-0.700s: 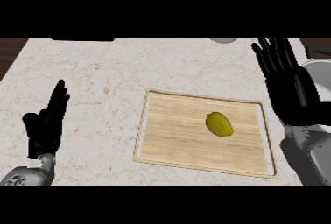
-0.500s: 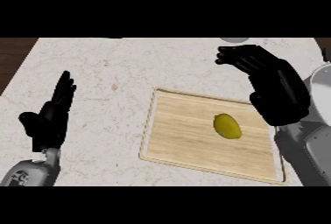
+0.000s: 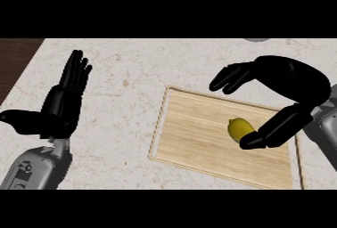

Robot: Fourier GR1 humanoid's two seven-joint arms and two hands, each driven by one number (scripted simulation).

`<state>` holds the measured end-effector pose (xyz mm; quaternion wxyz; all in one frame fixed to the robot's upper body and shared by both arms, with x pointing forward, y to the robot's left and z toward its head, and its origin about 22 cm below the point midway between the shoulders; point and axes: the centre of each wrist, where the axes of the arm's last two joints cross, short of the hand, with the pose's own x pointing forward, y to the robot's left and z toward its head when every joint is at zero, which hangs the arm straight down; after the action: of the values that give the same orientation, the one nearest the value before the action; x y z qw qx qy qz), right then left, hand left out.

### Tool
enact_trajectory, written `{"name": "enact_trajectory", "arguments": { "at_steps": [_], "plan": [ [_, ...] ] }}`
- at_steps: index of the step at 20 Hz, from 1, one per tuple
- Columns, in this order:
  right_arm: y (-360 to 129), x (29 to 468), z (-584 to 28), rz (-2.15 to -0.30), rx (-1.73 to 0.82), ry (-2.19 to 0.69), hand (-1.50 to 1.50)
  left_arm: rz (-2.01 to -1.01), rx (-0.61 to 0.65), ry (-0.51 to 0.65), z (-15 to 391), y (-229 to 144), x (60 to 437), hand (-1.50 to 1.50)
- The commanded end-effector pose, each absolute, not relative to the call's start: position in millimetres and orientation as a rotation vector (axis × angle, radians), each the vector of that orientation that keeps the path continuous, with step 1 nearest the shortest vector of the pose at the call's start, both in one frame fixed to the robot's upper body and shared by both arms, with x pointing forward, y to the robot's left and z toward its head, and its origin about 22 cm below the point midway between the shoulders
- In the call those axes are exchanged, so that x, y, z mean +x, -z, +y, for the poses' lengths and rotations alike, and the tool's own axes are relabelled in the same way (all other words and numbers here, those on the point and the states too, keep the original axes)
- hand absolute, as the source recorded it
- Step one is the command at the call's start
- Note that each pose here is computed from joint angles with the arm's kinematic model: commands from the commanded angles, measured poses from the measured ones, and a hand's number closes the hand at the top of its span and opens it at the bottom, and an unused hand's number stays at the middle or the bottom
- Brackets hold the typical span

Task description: Pick the lemon from the tray and place it in the pot

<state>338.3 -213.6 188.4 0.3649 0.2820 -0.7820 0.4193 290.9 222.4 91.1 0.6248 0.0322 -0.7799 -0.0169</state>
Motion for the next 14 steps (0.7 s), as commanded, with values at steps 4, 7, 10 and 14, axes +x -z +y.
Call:
{"name": "enact_trajectory", "arguments": {
  "at_steps": [4,7,10,14],
  "plan": [
    [-213.7,357.7,-249.7,-1.996,0.919,-1.409,-1.5,-1.817,0.019,0.018,225.1,-99.7,296.7,0.0],
    [-228.9,359.3,-255.2,-1.968,0.815,-1.559,-1.5,-1.819,0.028,0.028,222.2,-95.4,298.0,0.0],
    [-237.9,354.5,-250.2,-1.879,0.725,-1.746,-1.5,-1.802,-0.001,0.02,228.4,-99.5,301.6,0.0],
    [-225.1,349.9,-234.7,-1.836,0.655,-1.939,-1.5,-1.799,0.039,0.005,235.1,-104.0,310.3,0.0]
  ]
}}
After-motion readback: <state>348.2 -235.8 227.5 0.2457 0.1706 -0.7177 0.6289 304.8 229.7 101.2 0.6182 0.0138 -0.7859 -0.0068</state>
